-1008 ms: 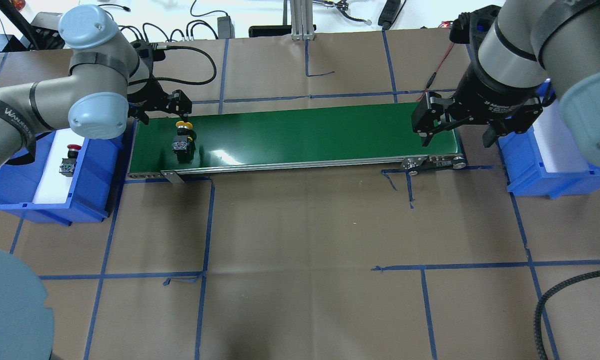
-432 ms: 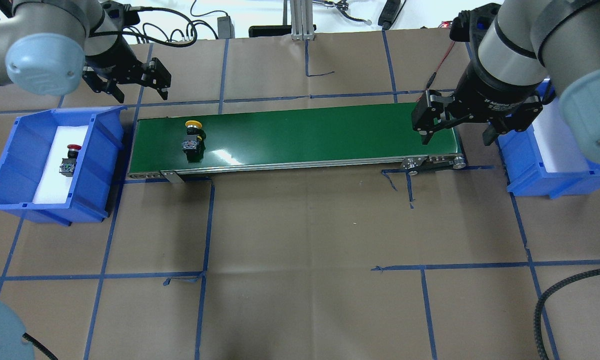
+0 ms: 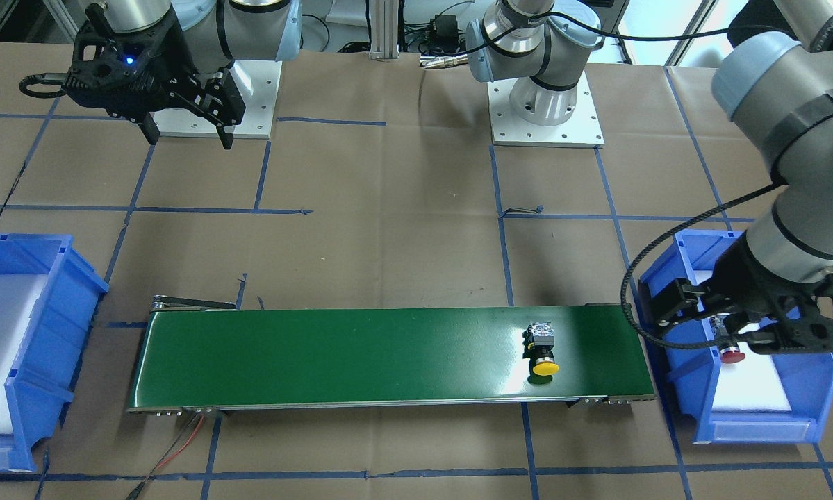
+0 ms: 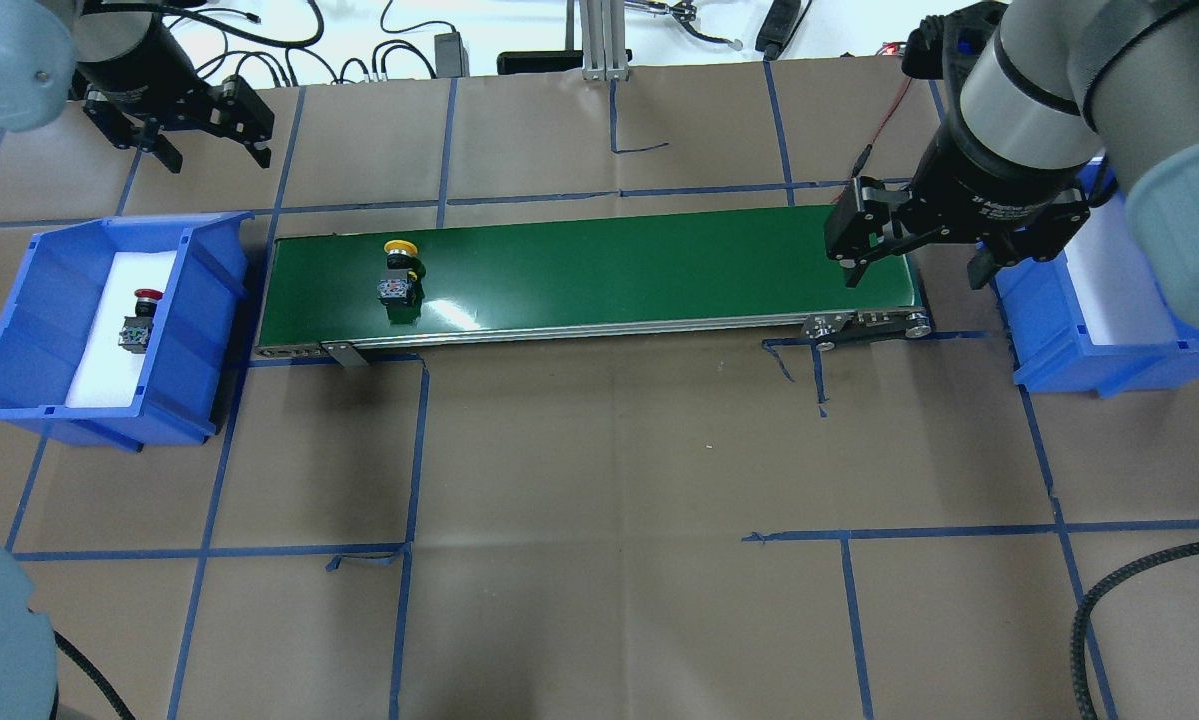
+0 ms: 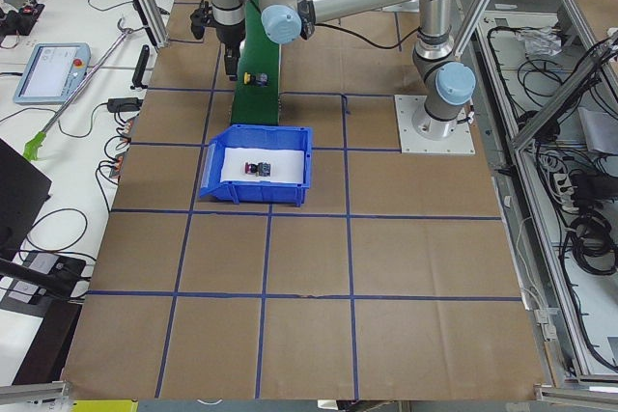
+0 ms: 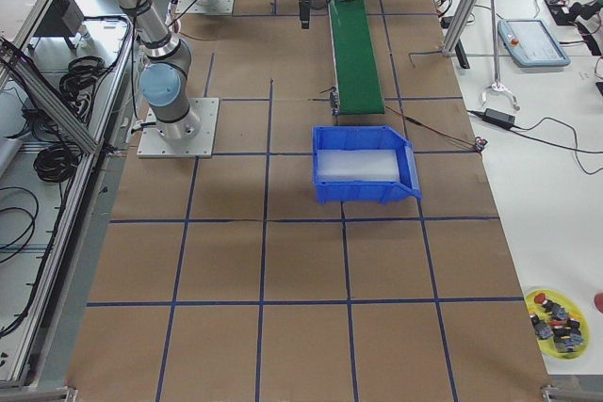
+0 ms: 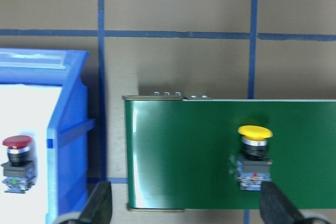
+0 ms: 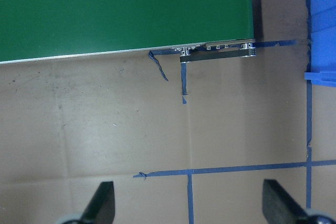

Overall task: Transport two buttons from left to right
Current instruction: 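Lower the left gripper into the bin and grasp the red-capped button, then carry the red-capped button to the belt's near end with the left gripper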

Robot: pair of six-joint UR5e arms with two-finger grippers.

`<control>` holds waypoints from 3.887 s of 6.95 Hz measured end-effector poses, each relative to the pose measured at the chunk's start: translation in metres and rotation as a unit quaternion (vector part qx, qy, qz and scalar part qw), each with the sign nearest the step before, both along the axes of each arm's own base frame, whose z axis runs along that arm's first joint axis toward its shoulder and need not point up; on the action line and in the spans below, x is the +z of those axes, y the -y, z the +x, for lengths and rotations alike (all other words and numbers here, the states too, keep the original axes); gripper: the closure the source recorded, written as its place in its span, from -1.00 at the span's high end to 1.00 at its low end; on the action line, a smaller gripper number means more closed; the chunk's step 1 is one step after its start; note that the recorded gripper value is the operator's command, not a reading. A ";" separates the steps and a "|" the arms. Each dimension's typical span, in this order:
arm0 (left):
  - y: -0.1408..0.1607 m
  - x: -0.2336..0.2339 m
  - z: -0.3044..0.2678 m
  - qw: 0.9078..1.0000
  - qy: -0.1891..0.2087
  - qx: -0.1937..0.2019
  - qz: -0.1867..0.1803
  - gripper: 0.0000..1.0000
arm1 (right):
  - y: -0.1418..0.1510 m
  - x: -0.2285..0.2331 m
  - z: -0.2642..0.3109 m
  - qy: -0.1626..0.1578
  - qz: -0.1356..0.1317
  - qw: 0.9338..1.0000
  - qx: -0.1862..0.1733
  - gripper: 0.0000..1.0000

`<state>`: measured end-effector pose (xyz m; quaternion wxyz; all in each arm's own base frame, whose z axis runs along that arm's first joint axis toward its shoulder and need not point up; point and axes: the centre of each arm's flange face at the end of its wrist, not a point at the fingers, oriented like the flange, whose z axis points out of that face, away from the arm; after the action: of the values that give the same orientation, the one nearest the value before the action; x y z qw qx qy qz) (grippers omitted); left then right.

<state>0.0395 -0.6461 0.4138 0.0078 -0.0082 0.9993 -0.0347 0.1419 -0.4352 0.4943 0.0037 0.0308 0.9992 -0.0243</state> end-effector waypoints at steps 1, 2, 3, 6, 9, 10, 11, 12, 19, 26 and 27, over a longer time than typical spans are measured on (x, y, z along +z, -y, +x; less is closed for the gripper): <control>-0.001 -0.006 0.037 1.000 0.002 -0.004 0.004 1.00 | 0.001 -0.001 0.000 0.000 -0.001 1.000 0.000 1.00; -0.003 -0.012 0.072 1.000 0.004 -0.012 0.008 1.00 | 0.002 -0.001 0.000 0.000 -0.003 1.000 -0.001 1.00; -0.008 -0.022 0.109 1.000 0.004 -0.017 0.014 1.00 | 0.002 0.001 0.000 -0.001 -0.006 1.000 -0.001 1.00; -0.033 -0.048 0.181 0.999 -0.007 -0.032 0.036 0.99 | -0.003 0.003 -0.002 -0.006 -0.004 1.000 -0.001 1.00; -0.048 -0.088 0.182 0.999 -0.008 -0.031 0.035 0.99 | -0.009 0.008 -0.005 -0.020 -0.009 1.000 -0.001 1.00; -0.048 -0.102 0.182 0.999 -0.007 -0.031 0.034 0.99 | -0.010 0.008 -0.005 -0.020 -0.009 1.000 -0.002 1.00; -0.050 -0.118 0.182 0.999 -0.004 -0.030 0.030 0.99 | -0.010 0.008 -0.004 -0.018 -0.009 1.000 -0.002 1.00; -0.052 -0.138 0.180 0.999 0.001 -0.030 0.022 0.99 | -0.010 0.007 -0.003 -0.015 -0.008 1.000 -0.002 1.00; -0.055 -0.194 0.179 0.999 -0.002 -0.028 0.023 0.11 | -0.008 -0.003 0.008 0.000 0.004 1.000 0.008 1.00; -0.048 -0.157 0.184 1.000 0.014 -0.026 0.007 -0.66 | -0.012 -0.028 0.007 0.000 0.021 1.000 0.007 1.00; -0.047 -0.136 0.184 1.000 0.012 -0.026 0.010 -0.67 | -0.012 -0.027 0.007 -0.001 0.019 1.000 0.008 1.00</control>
<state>0.2239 -0.5989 0.2781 0.0188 0.0185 0.9993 -0.0252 0.1488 -0.4235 0.4676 0.0023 0.0232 0.9997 -0.0055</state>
